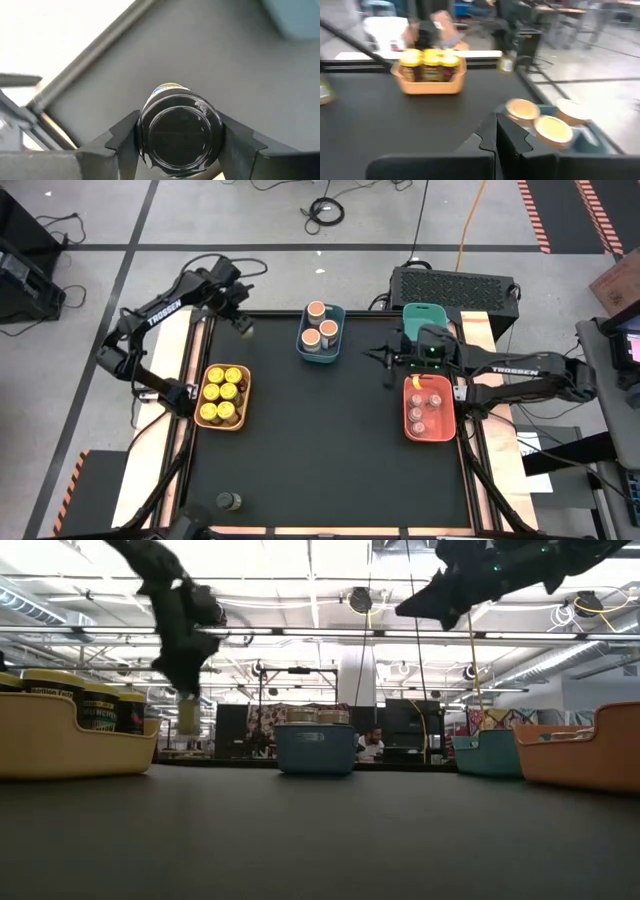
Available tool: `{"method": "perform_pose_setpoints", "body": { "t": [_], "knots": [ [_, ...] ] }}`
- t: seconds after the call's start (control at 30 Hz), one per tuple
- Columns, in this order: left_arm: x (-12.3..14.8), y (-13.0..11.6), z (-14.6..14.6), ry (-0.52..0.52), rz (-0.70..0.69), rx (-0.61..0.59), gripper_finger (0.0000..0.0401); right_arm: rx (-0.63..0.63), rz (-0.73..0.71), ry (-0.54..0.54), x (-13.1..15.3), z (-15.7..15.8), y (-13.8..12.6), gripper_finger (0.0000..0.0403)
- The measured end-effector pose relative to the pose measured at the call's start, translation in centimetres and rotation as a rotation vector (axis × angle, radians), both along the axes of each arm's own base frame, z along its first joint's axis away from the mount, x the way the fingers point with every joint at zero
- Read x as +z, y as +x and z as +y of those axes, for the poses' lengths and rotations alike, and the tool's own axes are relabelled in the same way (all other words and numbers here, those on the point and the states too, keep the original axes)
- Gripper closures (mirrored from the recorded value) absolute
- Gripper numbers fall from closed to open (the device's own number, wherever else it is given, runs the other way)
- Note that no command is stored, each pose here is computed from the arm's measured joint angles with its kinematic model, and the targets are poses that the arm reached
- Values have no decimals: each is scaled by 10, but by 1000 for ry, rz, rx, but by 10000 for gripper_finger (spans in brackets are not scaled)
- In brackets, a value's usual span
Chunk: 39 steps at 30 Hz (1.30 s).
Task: Sort spices by type
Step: Put the black seasoning bottle into the light green bin
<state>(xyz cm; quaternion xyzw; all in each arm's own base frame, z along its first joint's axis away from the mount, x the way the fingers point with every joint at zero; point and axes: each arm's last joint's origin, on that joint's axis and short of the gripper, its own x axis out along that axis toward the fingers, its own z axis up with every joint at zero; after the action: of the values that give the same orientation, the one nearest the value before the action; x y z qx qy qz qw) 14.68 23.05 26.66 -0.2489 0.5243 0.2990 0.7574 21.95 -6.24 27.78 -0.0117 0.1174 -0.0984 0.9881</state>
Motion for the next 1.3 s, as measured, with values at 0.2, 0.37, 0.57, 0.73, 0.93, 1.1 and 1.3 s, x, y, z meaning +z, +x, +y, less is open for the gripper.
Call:
{"method": "perform_pose_setpoints", "body": {
  "t": [0.2,0.37,0.57,0.73,0.93,1.1,1.3],
  "knots": [
    [54,38,-17,103,-94,-106,195,-249,65,-43,0,-3,-16,403],
    [90,72,-41,208,-208,-234,195,-317,93,-35,-1,-4,-20,403],
    [103,112,-66,299,-348,-364,195,-441,122,-46,-3,-6,-24,403],
    [88,153,-70,279,-406,-460,195,-501,162,-35,-7,-7,-28,403],
    [62,212,-61,228,-493,-586,195,-501,176,-33,-8,-7,-28,403],
    [50,256,-57,275,-531,-689,195,-625,192,-29,-8,-9,-37,403],
    [39,290,-52,307,-611,-773,194,-591,296,17,-18,-7,-42,402]
  ]
}}
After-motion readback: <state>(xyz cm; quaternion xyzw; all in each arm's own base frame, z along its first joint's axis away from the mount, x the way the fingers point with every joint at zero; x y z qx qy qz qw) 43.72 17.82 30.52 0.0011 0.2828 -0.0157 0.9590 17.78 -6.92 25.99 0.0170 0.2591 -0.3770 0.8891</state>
